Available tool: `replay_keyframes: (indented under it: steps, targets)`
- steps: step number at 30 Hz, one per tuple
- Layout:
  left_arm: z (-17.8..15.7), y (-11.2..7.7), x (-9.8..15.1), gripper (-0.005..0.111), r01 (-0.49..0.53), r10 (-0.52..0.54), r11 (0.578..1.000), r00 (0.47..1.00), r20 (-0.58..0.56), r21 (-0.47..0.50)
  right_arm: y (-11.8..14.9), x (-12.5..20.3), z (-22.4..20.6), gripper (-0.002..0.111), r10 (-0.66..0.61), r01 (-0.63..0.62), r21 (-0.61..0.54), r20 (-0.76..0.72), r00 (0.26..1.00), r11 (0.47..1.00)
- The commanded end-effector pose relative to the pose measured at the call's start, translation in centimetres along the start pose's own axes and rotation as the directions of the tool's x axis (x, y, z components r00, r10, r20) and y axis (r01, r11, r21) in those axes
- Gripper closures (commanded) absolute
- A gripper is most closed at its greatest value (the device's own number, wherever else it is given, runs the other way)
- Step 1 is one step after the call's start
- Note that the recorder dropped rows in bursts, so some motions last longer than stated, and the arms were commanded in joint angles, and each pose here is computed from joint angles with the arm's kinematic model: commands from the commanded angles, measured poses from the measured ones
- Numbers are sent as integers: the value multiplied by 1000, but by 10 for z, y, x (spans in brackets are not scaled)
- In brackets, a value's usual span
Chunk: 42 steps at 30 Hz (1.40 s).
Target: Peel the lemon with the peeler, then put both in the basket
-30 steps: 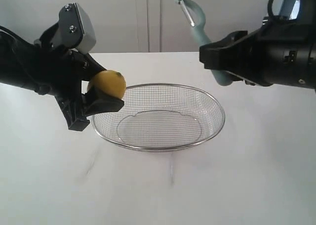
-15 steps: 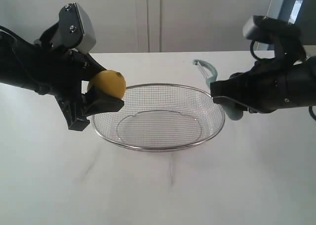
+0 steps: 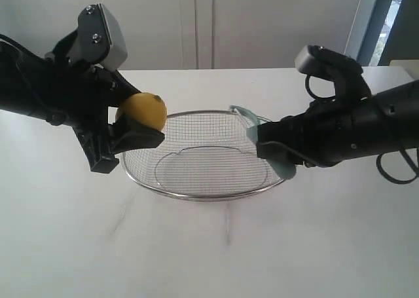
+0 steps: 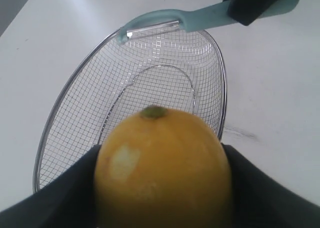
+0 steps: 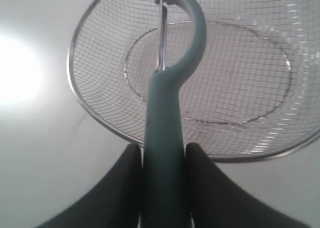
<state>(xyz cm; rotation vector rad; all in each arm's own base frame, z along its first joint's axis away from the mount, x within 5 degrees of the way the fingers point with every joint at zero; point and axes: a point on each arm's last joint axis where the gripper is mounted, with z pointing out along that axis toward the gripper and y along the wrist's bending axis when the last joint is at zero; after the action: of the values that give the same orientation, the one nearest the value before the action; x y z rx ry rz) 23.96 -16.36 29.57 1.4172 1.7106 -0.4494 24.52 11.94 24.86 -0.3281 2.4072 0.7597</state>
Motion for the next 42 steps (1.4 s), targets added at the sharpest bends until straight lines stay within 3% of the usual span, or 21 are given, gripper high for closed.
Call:
replay_keyframes:
  steps: [1,24,42]
  targets:
    - [-4,-1,-3,107,22,-23,1000,999,24,2,11,-2,2,108,-20,22,-49,25,999,999]
    - [-4,-1,-3,107,22,-23,1000,999,24,2,58,15,40,108,-13,7,-252,-21,1000,968]
    - [-4,1,-3,107,23,-23,999,999,24,-25,66,13,37,108,29,-28,-334,-3,1000,942]
